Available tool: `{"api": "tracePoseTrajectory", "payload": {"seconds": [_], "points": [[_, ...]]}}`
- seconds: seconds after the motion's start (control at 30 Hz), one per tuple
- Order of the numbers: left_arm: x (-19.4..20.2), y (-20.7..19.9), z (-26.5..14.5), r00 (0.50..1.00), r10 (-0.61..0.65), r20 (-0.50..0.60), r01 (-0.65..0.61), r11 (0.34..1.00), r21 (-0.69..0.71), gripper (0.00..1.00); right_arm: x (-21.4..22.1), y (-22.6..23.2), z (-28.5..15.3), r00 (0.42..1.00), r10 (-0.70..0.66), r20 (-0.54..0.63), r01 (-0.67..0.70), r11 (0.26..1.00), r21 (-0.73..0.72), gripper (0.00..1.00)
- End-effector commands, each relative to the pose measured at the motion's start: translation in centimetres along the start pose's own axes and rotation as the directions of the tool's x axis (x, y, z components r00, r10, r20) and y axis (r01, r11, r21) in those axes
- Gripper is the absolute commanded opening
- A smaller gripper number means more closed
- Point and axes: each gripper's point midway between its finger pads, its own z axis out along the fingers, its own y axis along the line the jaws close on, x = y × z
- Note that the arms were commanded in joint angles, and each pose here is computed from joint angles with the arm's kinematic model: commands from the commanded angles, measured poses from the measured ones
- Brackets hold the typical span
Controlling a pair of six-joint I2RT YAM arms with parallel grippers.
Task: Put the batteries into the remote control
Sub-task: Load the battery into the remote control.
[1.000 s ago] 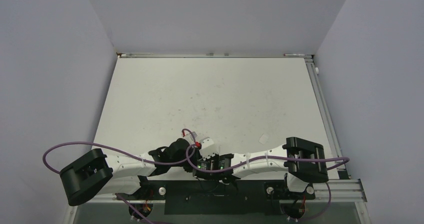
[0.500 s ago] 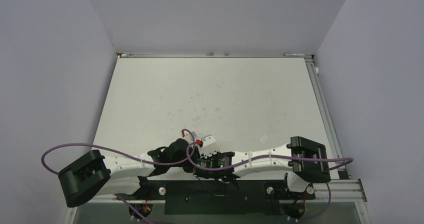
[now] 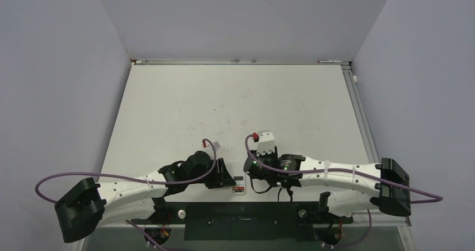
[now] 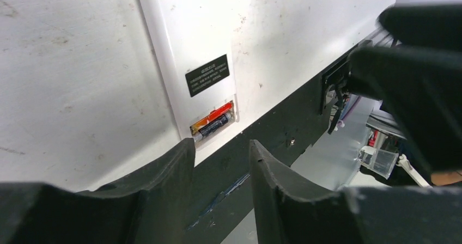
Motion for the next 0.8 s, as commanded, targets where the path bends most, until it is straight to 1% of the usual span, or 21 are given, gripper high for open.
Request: {"api": "tracePoseTrajectory", "payload": {"seconds": [0.0,0.07,0.2,0.3,0.47,0.63,0.77], "points": [[-0.6,-0.4,-0.8,0.999,0.038,0.019,-0.038,0.999,-0.026,0.41,-1.8,-4.3,-0.1,0.998,0.042,0.049,-0.046,0.996,0.074,0.53],[-0.7,-0.1,-1.0,0.999,0.039,0.024,-0.038,0.999,-0.036,0.45,-2.5,-6.2,0.3,0.995,0.084,0.059,-0.09,0.99,0.108,0.58],[-0.7,0.3,-1.5,0.999,0.038,0.034,-0.036,0.998,-0.052,0.54,-3.6,-9.3,1.0,0.984,0.163,0.073,-0.172,0.974,0.146,0.61],[-0.7,0.5,-1.7,0.998,0.037,0.042,-0.035,0.998,-0.054,0.59,-4.0,-11.5,2.0,0.974,0.217,0.069,-0.226,0.957,0.182,0.62],[-0.7,1.1,-2.1,0.998,0.032,0.055,-0.028,0.997,-0.068,0.67,-3.5,-14.5,3.8,0.953,0.3,0.051,-0.303,0.915,0.266,0.61],[-0.7,1.4,-2.1,0.998,0.03,0.062,-0.026,0.997,-0.067,0.75,-2.4,-15.9,5.8,0.939,0.344,0.015,-0.331,0.891,0.31,0.59],[-0.6,1.6,-2.1,0.998,0.032,0.058,-0.028,0.997,-0.068,0.8,-2.0,-16.8,6.8,0.93,0.367,0.009,-0.348,0.875,0.337,0.54]]}}
